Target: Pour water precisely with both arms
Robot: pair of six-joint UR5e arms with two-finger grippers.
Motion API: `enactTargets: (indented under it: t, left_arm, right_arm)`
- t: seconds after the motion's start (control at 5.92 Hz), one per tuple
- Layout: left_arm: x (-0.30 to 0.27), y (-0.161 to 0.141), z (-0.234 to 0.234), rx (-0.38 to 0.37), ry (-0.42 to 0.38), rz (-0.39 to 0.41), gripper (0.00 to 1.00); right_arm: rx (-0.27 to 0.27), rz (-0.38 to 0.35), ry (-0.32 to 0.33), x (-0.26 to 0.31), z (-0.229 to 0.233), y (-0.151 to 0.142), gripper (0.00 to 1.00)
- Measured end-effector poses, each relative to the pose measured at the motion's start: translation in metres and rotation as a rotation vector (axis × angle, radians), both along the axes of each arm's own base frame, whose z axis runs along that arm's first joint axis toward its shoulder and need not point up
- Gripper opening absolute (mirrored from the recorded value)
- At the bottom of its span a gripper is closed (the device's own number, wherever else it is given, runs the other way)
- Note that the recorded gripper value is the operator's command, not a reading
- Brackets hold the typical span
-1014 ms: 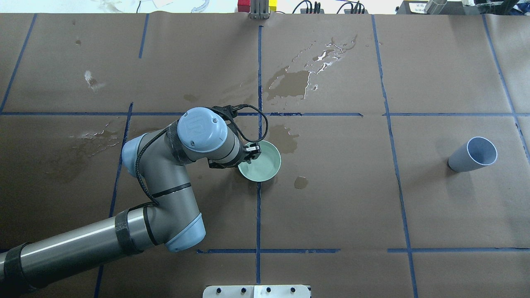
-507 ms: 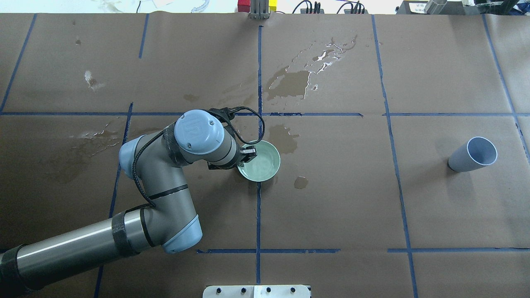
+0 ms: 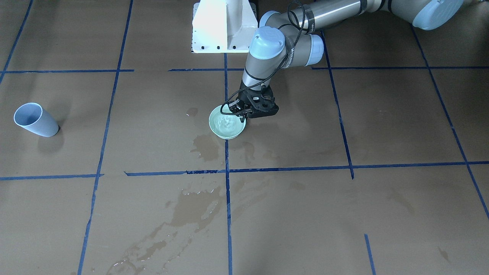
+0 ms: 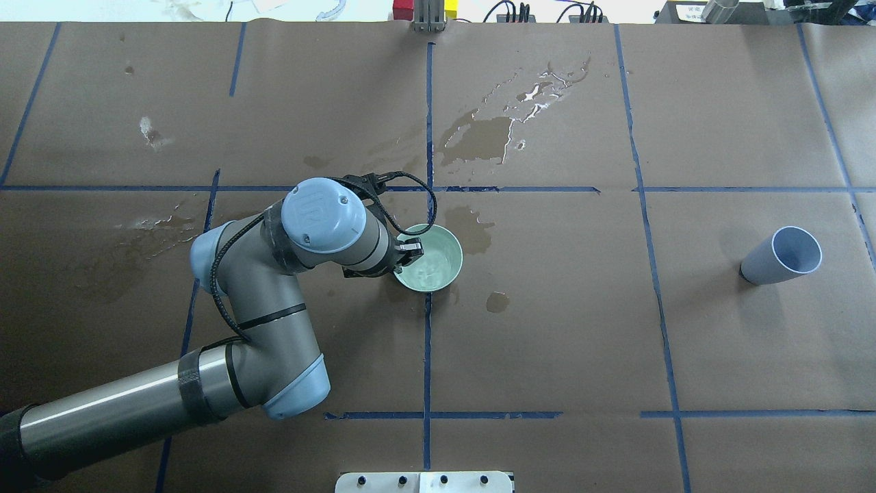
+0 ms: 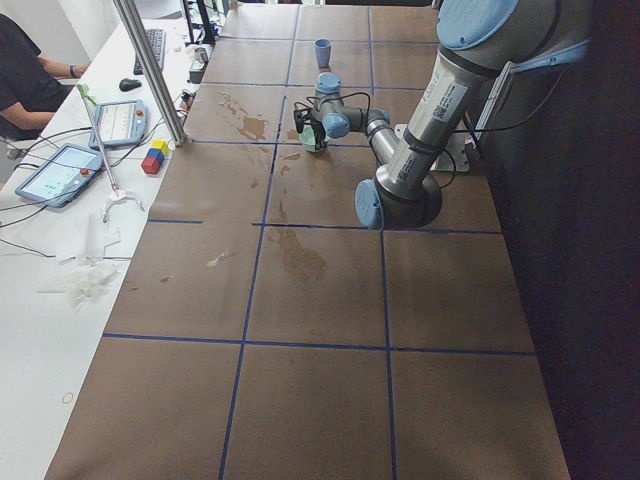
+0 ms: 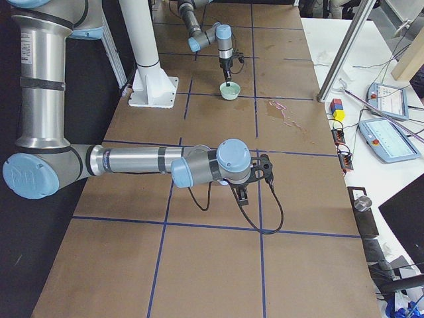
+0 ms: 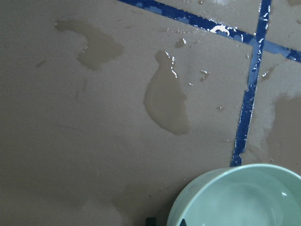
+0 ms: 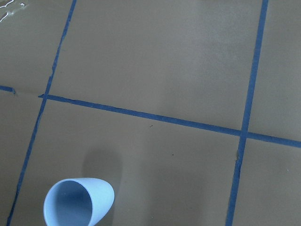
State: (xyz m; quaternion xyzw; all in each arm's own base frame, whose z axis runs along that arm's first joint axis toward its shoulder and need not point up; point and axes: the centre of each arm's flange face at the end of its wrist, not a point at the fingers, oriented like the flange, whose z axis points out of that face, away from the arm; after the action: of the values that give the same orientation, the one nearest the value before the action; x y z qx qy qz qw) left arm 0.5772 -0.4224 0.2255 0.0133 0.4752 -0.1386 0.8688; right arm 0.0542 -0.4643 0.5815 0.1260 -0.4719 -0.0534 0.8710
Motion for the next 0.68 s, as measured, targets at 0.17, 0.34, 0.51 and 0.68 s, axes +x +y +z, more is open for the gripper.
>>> enactTargets:
  t: [0.17, 0.34, 0.51, 0.68]
  left_arm:
    - [-0.019, 0.008, 0.009, 0.006, 0.011, -0.002, 0.01]
    - [-0.04, 0.01, 0.016, 0.011, 0.019, -0.012, 0.0]
    - [-0.057, 0.003, 0.024, 0.032, 0.014, -0.016, 0.0]
    - [-0.075, -0.005, 0.04, 0.069, -0.002, -0.011, 0.0]
  right_arm:
    - [0.005, 0.0, -0.001, 0.0, -0.003, 0.0, 1.0]
    - [0.009, 0.001, -0.001, 0.0, -0.005, 0.0, 1.0]
    - [0.014, 0.001, -0.001, 0.0, -0.007, 0.0, 1.0]
    - [0.022, 0.001, -0.001, 0.0, -0.011, 0.001, 1.0]
